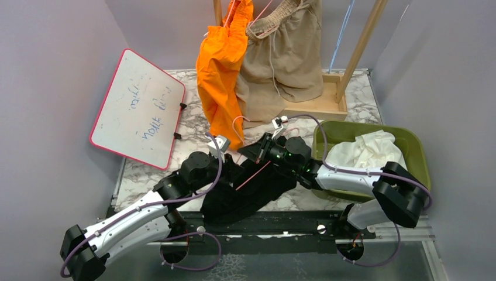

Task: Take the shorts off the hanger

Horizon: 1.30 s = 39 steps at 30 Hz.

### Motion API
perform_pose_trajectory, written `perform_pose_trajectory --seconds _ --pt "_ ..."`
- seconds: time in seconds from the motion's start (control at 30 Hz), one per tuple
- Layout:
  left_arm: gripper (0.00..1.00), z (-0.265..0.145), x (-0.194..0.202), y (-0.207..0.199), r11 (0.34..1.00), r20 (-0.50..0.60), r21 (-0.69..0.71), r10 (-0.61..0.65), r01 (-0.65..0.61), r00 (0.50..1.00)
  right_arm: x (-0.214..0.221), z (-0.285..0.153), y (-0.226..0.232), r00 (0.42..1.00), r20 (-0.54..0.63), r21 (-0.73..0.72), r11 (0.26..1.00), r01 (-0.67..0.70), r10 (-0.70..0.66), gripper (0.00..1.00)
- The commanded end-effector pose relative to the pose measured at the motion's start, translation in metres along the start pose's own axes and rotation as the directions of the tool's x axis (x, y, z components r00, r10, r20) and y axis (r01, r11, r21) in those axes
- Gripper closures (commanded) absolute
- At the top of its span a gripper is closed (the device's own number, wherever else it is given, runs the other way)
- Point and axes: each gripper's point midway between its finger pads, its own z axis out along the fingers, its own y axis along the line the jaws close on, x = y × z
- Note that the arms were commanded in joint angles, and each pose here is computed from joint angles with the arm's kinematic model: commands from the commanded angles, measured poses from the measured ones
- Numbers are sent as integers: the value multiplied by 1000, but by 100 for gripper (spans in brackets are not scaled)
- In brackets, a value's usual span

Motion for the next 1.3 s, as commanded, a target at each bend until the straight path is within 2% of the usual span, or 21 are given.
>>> perform_pose_trajectory --seconds 0.0,0.2,0.3,0.43,0.67,0.83,0.97,1.03,1.13,1.27 --pt "62 -3 -17 7 998 43 -65 0 3 999 -48 0 -17 977 153 187 975 119 -149 99" --pt "31 -6 -19 31 974 45 -221 -47 56 998 -85 -8 -25 923 162 368 889 271 -349 99" --pt "23 -10 -16 32 973 47 -222 -55 64 997 -93 -15 -20 916 155 377 879 292 -371 99" --pt "21 -16 -11 29 977 48 -198 -74 82 996 -94 -20 -17 927 117 381 878 289 -356 99" --pt "18 -22 -3 33 976 67 -197 -81 92 995 -93 -25 8 957 75 250 934 255 -281 99" --pt "18 -13 2 6 998 31 -32 -55 56 998 -100 -27 22 966 46 182 953 241 -253 99" --pt "23 -8 5 -11 998 -5 60 -33 33 999 -99 -30 34 976 28 114 971 212 -216 99" --pt "33 -7 4 -21 993 -19 115 -20 22 1000 -98 -31 35 977 22 104 973 207 -210 99" --pt "56 -7 3 -21 993 -17 115 -22 24 1000 -93 -30 35 980 2 89 976 197 -198 99" --pt "93 -10 0 -20 994 4 104 -39 39 999 -87 -29 34 983 -17 72 980 183 -183 96"
